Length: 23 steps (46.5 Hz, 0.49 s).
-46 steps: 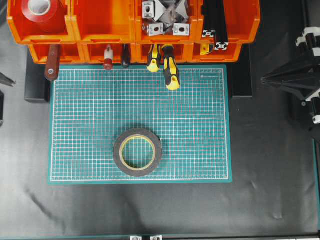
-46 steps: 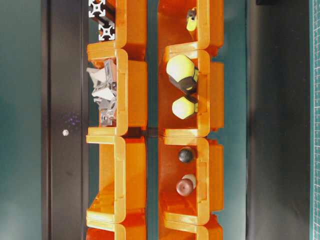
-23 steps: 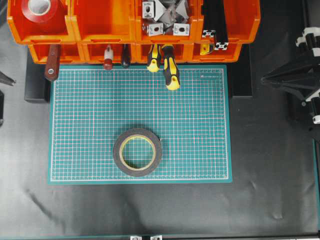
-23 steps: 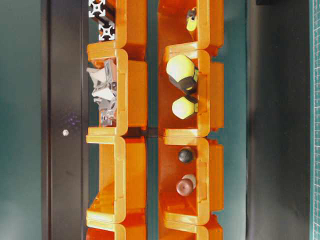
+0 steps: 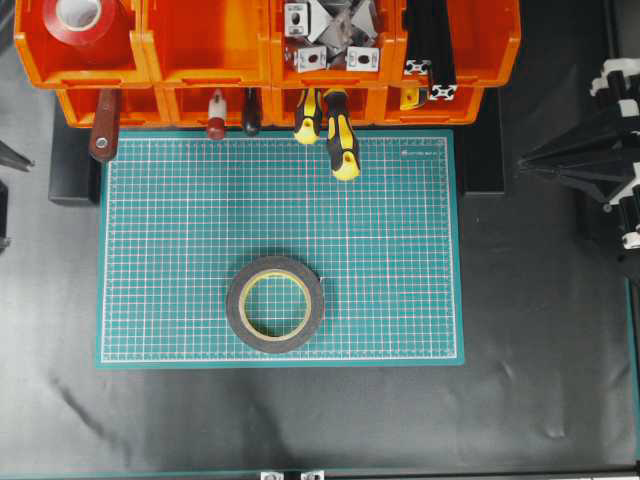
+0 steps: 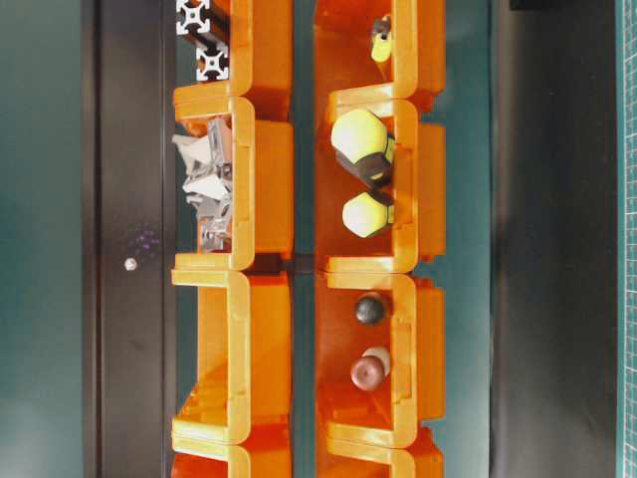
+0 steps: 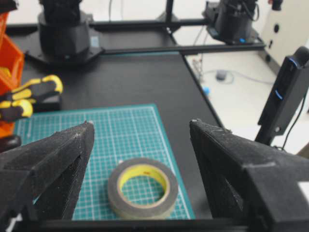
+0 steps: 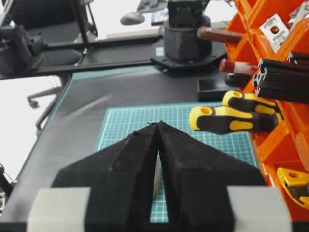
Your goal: Pick foam from container rack with left arm.
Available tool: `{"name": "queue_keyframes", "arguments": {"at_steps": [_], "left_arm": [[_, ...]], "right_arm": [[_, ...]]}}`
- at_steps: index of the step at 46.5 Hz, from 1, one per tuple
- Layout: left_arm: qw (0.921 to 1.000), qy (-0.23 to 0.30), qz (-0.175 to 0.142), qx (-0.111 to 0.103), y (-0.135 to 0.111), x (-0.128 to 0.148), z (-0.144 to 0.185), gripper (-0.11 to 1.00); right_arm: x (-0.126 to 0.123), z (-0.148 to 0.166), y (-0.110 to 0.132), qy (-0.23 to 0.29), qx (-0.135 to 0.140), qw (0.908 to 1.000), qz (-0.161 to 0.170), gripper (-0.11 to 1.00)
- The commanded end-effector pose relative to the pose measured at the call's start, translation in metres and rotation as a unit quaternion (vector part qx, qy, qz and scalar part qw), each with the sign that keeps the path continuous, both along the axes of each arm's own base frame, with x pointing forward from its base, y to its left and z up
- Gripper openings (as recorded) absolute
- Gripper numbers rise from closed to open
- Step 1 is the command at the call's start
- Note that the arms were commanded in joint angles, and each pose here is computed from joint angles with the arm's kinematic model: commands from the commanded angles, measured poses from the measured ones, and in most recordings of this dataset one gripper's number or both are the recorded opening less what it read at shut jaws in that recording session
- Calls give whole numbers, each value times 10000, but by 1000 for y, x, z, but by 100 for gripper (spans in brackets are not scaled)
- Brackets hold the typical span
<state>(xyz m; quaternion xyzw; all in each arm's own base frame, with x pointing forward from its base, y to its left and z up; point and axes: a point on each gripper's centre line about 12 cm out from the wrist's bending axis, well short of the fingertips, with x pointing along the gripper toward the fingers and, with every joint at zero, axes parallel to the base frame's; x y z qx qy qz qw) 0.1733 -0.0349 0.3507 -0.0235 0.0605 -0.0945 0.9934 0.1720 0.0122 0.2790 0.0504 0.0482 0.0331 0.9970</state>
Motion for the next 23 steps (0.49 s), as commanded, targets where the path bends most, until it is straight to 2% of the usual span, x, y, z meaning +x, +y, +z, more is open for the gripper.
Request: {"name": "queue_keyframes", "arguments": {"at_steps": [1, 23], "left_arm": [[10000, -47, 15, -2, 0, 2, 3, 76], [10000, -19, 8, 59, 0, 4, 1, 76]], "right_arm": [[1, 7, 0, -60, 20, 10000, 7, 0], [2, 8, 0, -107, 15, 9999, -9, 0]]}}
